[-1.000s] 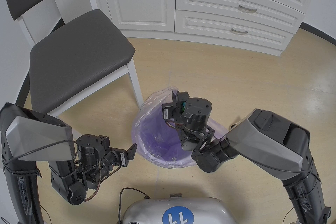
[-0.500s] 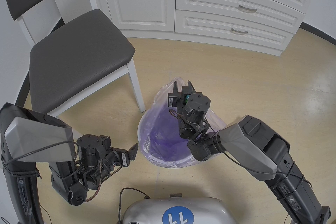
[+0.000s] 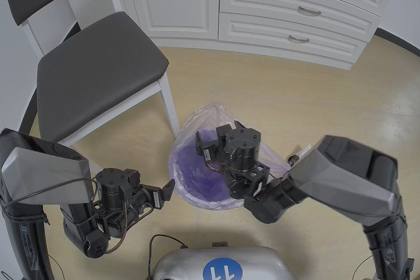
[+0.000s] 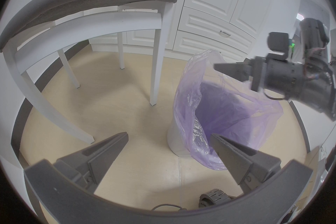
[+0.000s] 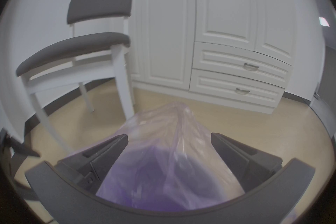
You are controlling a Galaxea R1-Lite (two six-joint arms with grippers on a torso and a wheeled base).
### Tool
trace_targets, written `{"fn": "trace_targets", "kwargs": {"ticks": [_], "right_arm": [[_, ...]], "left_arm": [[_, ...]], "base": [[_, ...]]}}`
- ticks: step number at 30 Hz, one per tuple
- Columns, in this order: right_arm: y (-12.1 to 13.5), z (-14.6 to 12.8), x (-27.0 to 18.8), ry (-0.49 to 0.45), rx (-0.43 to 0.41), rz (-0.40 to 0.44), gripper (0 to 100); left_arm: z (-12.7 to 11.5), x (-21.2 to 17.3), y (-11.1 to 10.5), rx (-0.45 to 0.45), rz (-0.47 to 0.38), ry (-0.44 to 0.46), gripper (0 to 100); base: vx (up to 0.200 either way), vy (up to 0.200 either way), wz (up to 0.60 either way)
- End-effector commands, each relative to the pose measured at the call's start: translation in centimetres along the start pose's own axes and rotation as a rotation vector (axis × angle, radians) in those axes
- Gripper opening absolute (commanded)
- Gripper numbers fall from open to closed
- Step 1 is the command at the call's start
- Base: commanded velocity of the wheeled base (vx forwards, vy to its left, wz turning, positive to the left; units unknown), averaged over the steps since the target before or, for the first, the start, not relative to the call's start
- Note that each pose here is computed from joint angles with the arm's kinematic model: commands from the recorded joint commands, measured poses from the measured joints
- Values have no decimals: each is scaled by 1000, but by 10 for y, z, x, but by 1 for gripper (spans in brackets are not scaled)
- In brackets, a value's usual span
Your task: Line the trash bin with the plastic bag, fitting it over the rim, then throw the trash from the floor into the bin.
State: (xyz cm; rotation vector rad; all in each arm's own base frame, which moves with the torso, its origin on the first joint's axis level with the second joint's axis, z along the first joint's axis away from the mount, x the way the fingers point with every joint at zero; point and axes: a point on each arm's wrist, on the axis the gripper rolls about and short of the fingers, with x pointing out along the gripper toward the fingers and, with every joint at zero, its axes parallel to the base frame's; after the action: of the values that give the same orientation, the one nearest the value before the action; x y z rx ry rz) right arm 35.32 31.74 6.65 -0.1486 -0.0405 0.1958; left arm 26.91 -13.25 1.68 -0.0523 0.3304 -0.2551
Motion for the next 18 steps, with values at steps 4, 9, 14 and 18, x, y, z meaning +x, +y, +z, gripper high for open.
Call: {"fn": "trace_targets", "kwargs": {"ticks": [4, 9, 14, 18], "right_arm": [[-79, 46, -130, 205, -20, 96, 100], [-98, 23, -135, 214, 120, 18, 100], [-112, -20, -103, 256, 220, -100, 100], [-110, -37, -71, 238, 259, -141, 100]], "left_arm": [[3, 2, 0, -19, 2, -13, 100], [6, 3, -1, -31, -2, -27, 100], [9, 13, -3, -53, -1, -54, 100], [8, 29, -4, -85, 76, -90, 100]], "base": [[0, 0, 0], [0, 0, 0], [0, 0, 0], [0, 0, 0]]}}
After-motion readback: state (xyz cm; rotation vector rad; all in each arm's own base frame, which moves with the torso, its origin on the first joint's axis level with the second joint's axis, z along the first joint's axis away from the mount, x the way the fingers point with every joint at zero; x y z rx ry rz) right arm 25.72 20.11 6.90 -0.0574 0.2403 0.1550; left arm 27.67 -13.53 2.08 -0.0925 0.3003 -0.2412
